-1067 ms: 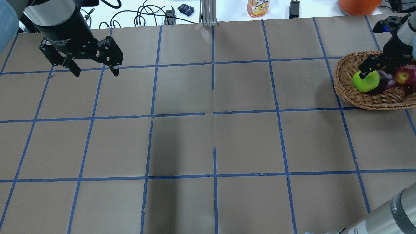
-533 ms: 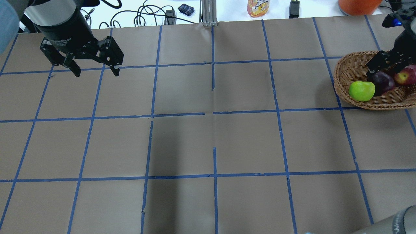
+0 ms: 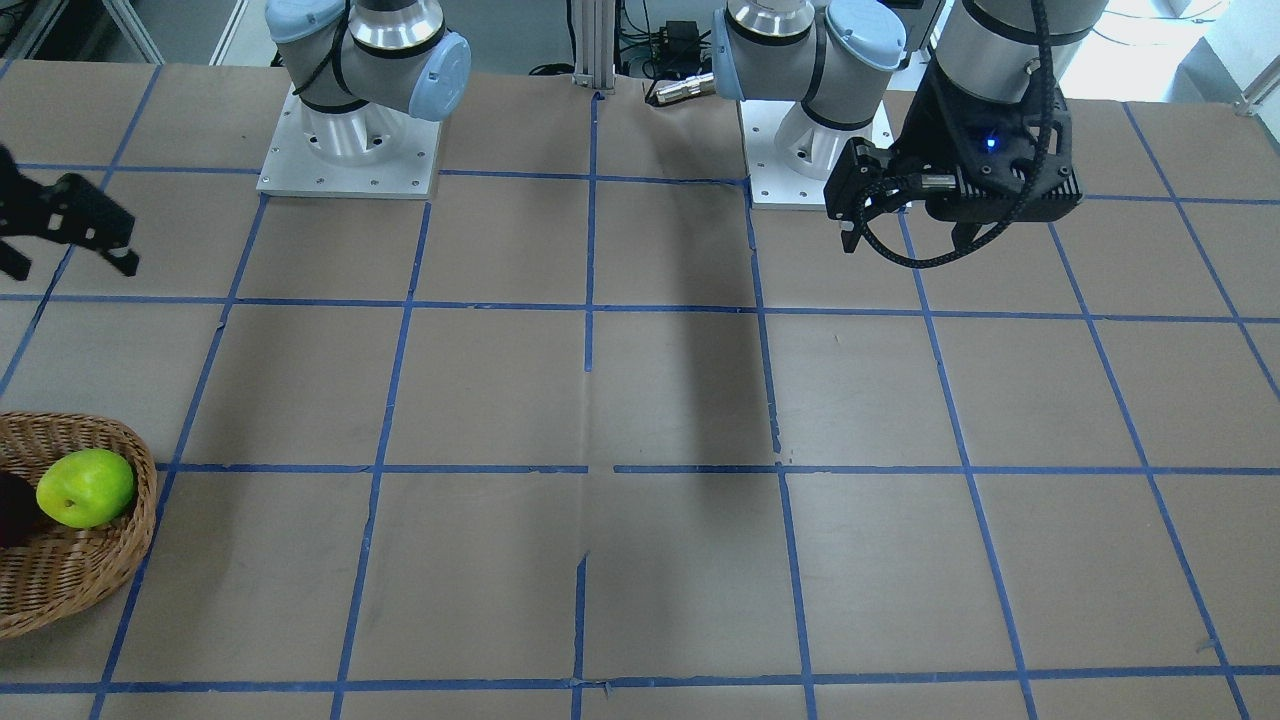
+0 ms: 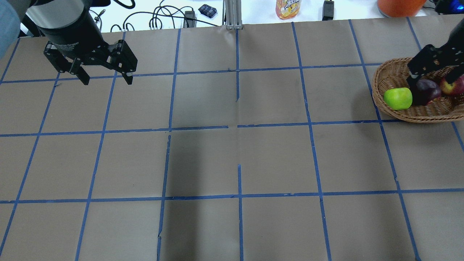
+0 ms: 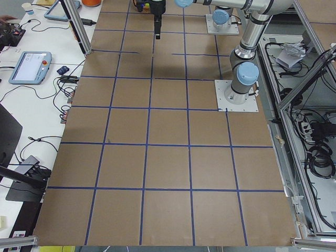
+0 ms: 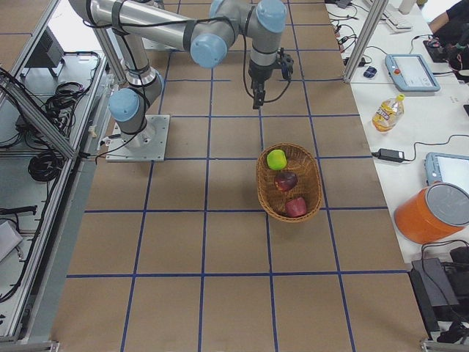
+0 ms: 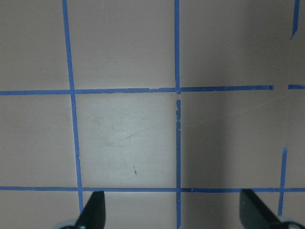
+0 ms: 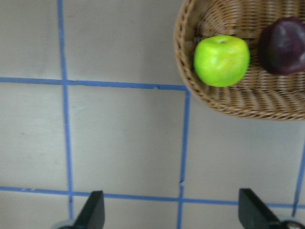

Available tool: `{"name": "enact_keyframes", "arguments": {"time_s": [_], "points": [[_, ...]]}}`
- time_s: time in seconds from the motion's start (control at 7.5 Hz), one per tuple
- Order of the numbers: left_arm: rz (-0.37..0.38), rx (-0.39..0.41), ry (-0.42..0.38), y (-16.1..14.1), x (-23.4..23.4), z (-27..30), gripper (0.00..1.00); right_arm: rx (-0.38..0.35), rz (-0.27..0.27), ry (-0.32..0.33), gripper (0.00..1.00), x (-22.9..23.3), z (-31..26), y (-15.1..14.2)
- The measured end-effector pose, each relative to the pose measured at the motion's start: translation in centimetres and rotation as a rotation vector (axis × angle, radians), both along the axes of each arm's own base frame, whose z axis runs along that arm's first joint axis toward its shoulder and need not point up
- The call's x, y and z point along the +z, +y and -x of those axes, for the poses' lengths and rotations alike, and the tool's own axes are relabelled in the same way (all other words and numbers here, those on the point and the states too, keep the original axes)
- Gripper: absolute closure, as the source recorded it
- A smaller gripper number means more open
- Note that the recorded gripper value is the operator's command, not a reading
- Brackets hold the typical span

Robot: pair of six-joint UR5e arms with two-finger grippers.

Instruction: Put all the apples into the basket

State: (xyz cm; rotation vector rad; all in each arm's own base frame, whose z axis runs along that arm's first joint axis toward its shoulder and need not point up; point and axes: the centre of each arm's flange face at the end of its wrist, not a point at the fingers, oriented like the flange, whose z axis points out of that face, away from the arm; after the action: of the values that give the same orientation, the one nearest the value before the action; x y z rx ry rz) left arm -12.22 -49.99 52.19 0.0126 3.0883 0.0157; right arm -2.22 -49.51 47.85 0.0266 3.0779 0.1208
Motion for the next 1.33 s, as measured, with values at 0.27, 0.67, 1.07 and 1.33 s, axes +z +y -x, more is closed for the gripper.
{"name": "enact_keyframes", "arguments": {"time_s": [0.27,0.67,1.07,1.33], "points": [[0.002,0.0,0.0,0.0,0.1,0.0,0.0,-0.106,-0.005,0.018,0.0,1.5,-10.2,2.0],[0.008,0.003,0.001,0.0,0.3,-0.3,0.0,-0.169,0.082,0.058,0.0,2.4,-14.4,2.3],[0.007,0.001,0.0,0.1,0.3,-0.2,0.0,-0.156,0.119,0.054,0.0,2.8,-14.7,2.2],[0.007,0.001,-0.001,0.1,0.3,-0.2,0.0,-0.148,0.122,0.052,0.0,2.8,-14.8,2.2]]}}
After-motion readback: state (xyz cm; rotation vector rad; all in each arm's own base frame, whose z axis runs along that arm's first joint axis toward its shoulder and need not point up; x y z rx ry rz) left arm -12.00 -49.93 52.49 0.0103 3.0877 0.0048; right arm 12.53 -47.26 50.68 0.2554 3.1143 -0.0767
